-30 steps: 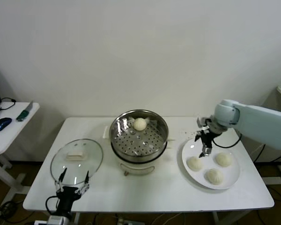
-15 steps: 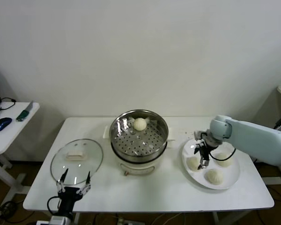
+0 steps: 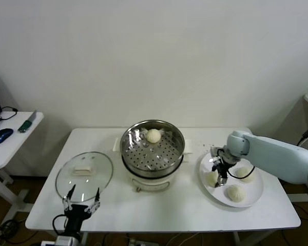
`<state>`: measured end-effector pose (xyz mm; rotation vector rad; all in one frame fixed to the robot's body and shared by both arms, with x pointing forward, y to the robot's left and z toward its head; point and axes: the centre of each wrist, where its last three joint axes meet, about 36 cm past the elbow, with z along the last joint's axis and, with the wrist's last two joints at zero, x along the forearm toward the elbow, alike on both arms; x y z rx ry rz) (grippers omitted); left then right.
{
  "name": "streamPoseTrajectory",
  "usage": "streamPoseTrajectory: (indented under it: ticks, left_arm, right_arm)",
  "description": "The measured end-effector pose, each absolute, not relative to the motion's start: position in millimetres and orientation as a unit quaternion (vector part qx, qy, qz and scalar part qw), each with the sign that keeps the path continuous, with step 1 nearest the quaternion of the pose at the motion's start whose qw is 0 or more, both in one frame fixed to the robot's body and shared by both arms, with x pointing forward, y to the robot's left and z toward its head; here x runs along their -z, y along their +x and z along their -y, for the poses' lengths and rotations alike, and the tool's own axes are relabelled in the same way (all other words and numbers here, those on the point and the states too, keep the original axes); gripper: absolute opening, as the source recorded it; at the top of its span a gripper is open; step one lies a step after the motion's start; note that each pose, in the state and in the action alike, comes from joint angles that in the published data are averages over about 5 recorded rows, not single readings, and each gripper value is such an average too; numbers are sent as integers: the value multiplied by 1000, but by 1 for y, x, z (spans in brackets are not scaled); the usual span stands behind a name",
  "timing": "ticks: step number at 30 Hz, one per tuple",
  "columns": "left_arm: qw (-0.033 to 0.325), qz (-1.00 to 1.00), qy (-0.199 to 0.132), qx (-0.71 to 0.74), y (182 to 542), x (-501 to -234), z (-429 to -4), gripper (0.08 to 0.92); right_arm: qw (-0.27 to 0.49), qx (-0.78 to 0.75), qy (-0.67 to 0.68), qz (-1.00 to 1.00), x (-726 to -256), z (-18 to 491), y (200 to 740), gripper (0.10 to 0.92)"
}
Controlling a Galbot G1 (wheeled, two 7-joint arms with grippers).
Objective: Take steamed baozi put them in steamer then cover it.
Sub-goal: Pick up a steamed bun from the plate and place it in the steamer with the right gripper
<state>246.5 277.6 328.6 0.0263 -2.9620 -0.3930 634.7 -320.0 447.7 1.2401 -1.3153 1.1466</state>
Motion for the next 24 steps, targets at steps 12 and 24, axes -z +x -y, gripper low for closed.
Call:
streamPoseTrajectory:
  ticks: [12,24]
  left_arm:
    - [75,988,6,131,248,-329,-277,823]
    - [72,989,-6,130,249,-331,-271,823]
  right_arm:
    - [453,-479,502,560,-510,317,654,671]
    - [393,-490,486,607,-659,282,690,677]
